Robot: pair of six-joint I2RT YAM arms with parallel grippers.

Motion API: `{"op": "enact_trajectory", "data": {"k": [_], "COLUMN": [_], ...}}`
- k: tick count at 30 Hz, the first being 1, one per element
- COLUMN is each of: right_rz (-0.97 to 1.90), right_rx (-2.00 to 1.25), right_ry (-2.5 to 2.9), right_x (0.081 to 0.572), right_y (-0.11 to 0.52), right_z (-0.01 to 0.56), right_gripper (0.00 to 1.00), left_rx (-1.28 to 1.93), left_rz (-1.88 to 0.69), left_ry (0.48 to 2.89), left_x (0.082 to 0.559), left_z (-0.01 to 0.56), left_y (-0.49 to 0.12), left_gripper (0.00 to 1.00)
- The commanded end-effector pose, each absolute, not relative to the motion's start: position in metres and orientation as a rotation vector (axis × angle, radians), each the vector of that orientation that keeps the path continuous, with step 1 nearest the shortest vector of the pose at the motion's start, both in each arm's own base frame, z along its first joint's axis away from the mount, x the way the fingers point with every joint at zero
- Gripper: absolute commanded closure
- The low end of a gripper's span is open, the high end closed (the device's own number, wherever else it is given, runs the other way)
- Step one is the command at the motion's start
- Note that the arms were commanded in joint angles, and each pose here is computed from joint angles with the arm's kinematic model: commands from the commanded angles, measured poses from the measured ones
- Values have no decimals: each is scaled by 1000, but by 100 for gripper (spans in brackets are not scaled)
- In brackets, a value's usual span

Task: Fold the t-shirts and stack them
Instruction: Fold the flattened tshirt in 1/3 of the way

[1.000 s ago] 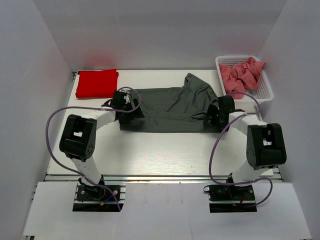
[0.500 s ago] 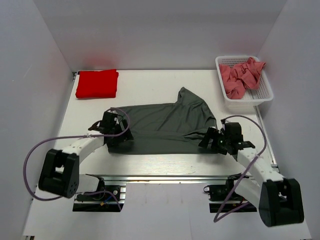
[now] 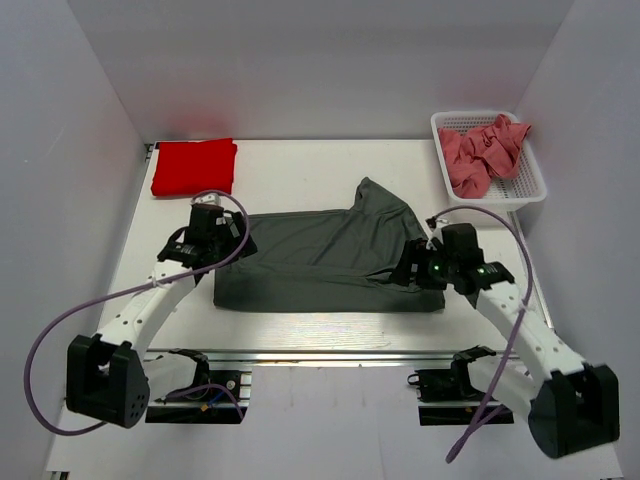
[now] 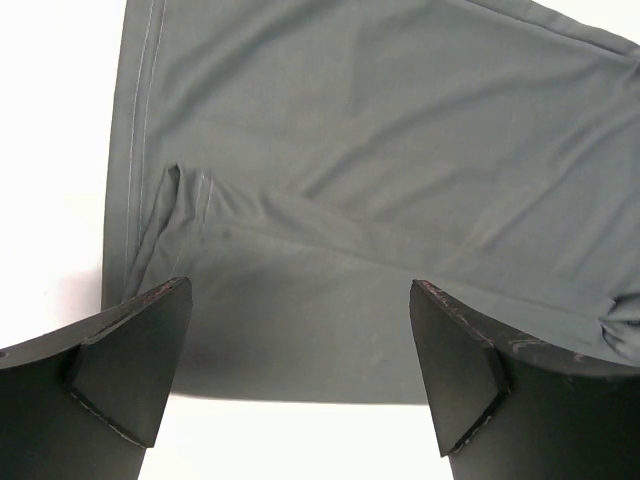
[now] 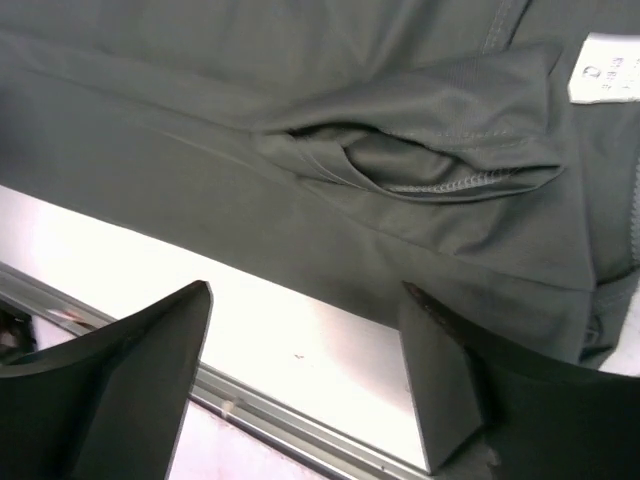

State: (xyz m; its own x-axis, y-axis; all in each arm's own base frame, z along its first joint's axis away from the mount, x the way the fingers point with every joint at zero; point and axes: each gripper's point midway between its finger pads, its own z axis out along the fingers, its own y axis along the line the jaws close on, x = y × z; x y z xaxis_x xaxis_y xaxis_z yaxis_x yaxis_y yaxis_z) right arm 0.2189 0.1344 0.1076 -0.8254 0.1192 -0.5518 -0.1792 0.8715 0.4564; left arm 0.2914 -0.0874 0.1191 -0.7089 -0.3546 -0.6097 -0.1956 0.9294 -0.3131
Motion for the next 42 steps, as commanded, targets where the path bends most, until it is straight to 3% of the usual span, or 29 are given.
{"op": "enact_trajectory", "data": {"k": [1, 4, 13, 28, 35, 42], "right_rz": [612, 567, 444, 398, 290, 173], "right_rx": [-89, -95, -64, -20, -153, -151], "right_ry": [2506, 2564, 2628, 2480, 2413, 2478], "right_x": [227, 226, 245, 323, 364, 334], "right_y": [139, 139, 143, 163, 166, 141], "right_z": [100, 90, 58, 67, 80, 83], "right_gripper": [22, 35, 38, 34, 33, 33], "left_rx": [-367, -354, -371, -371, -374, -369], "left_rz": [-275, -272, -209, -169, -162, -184], "left_ry": [2383, 2410, 2437, 2433, 2421, 2404], "left_x": [301, 302, 304, 307, 306, 303], "left_z": [119, 110, 98, 103, 107, 112], "left_y": [-87, -89, -80, -75, -73, -75], "left_gripper": [0, 0, 0, 0, 0, 0]}}
